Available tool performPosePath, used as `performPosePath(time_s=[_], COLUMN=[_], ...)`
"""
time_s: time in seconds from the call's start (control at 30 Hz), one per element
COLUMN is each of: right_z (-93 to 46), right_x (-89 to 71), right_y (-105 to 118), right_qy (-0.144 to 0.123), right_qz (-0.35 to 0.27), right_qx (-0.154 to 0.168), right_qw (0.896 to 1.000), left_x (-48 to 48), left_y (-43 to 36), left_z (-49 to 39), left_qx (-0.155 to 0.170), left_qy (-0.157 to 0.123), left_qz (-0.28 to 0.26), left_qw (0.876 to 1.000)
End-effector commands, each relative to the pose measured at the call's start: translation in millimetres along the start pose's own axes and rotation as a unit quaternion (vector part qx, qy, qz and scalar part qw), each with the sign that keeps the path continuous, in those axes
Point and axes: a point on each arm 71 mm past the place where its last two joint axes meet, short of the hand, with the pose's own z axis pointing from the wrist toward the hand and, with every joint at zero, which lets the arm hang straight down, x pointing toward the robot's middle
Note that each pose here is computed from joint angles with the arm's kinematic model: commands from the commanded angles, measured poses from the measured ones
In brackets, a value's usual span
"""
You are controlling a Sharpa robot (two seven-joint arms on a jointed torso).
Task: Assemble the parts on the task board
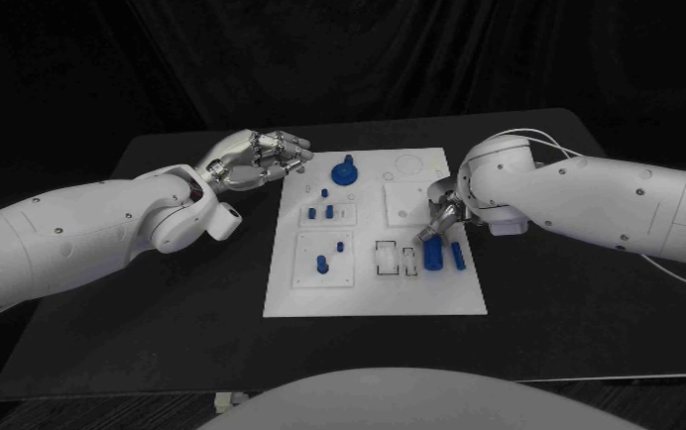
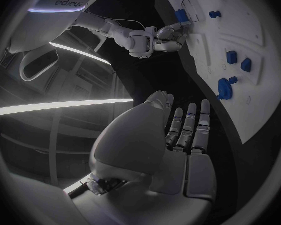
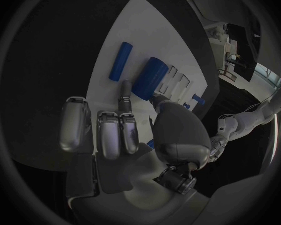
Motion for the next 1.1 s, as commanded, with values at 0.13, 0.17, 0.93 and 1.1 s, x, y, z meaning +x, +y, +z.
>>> performPosePath(time_s=[0.13,0.17,0.93,1.1], right_z=[-1.6,-1.9,-12.7,-12.1], right_x=[-0.9,-0.7,-9.8,-11.4], right_y=[-1.7,-1.7,19.9,30.9], right_qy=[-0.025,-0.026,-0.022,-0.012], right_qz=[0.028,0.030,0.048,0.051], right_qx=[0.001,0.000,-0.041,-0.055], right_qw=[0.999,0.999,0.998,0.997], left_x=[1.6,1.6,2.5,2.9], left_y=[-0.3,-0.3,1.2,1.4], left_z=[1.1,1.2,3.1,3.3], left_qx=[0.003,0.003,-0.001,-0.001], left_qy=[0.004,0.004,0.007,0.008], left_qz=[-0.008,-0.008,-0.010,-0.010], left_qw=[1.000,1.000,1.000,1.000])
